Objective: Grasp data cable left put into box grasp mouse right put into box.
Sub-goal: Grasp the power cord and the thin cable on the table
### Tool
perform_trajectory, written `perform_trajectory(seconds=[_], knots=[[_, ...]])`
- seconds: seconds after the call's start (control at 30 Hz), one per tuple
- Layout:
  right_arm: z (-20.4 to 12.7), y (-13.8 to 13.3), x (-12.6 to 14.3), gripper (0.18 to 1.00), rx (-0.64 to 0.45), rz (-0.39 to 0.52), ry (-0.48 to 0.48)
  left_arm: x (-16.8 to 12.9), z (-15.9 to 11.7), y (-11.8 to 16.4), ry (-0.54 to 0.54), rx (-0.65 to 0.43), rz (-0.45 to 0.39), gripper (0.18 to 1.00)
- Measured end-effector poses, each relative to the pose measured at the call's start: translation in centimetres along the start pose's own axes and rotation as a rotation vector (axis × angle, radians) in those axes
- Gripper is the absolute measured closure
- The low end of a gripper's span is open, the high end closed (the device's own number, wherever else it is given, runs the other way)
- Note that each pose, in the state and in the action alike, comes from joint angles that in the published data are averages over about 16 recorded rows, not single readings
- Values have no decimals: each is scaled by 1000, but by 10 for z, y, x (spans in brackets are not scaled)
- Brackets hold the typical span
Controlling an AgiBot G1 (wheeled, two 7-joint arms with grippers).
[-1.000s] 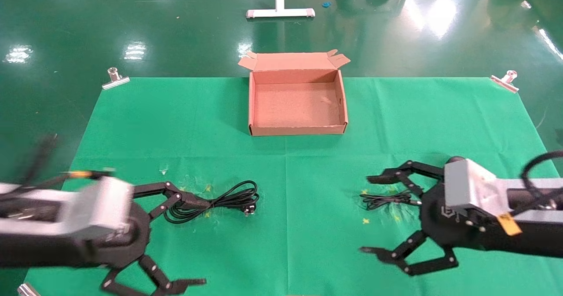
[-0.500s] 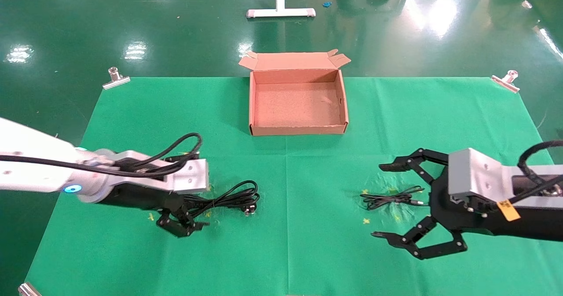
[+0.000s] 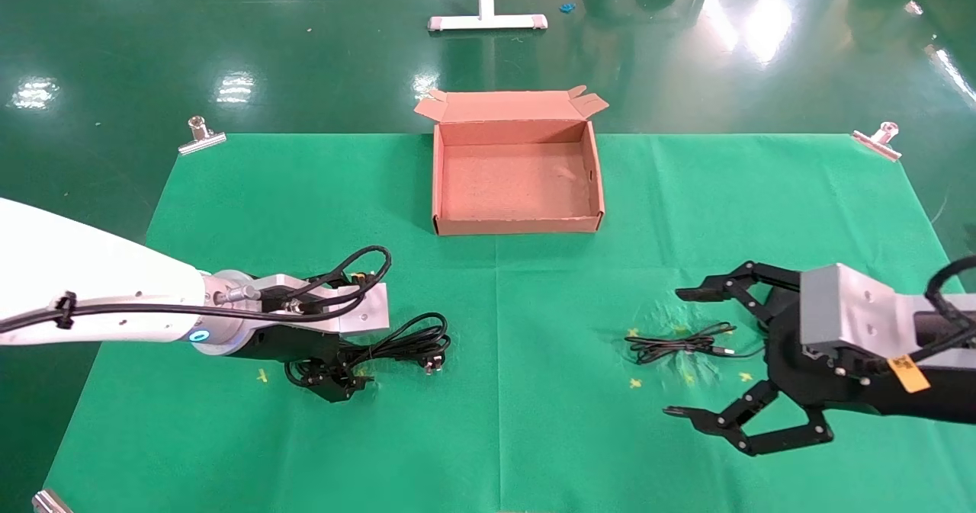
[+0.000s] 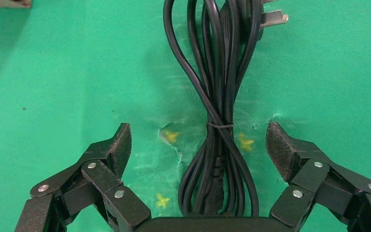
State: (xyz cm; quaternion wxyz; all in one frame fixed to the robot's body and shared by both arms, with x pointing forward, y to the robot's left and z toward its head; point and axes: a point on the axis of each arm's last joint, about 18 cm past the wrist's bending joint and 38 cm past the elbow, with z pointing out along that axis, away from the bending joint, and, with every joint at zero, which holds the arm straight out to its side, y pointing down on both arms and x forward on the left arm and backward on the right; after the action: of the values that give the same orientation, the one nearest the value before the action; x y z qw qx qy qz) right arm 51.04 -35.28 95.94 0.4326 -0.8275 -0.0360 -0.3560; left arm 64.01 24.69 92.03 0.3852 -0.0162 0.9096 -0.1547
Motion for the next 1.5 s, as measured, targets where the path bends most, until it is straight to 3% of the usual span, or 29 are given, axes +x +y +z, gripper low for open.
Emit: perform_trajectory(seconds=[0.47, 0.9, 1.2, 1.5], knots=[[9, 25, 7, 178, -137, 28, 24, 0, 6, 0, -15, -14, -8, 184], [57, 60, 36, 178, -330, 39, 107, 0, 6, 0, -15, -15, -8, 184], [89, 78, 50, 178, -394, 71, 128, 0, 6, 0, -15, -15, -8, 184], [100, 90, 55, 178, -427, 114, 126, 0, 6, 0, -15, -15, -8, 184]])
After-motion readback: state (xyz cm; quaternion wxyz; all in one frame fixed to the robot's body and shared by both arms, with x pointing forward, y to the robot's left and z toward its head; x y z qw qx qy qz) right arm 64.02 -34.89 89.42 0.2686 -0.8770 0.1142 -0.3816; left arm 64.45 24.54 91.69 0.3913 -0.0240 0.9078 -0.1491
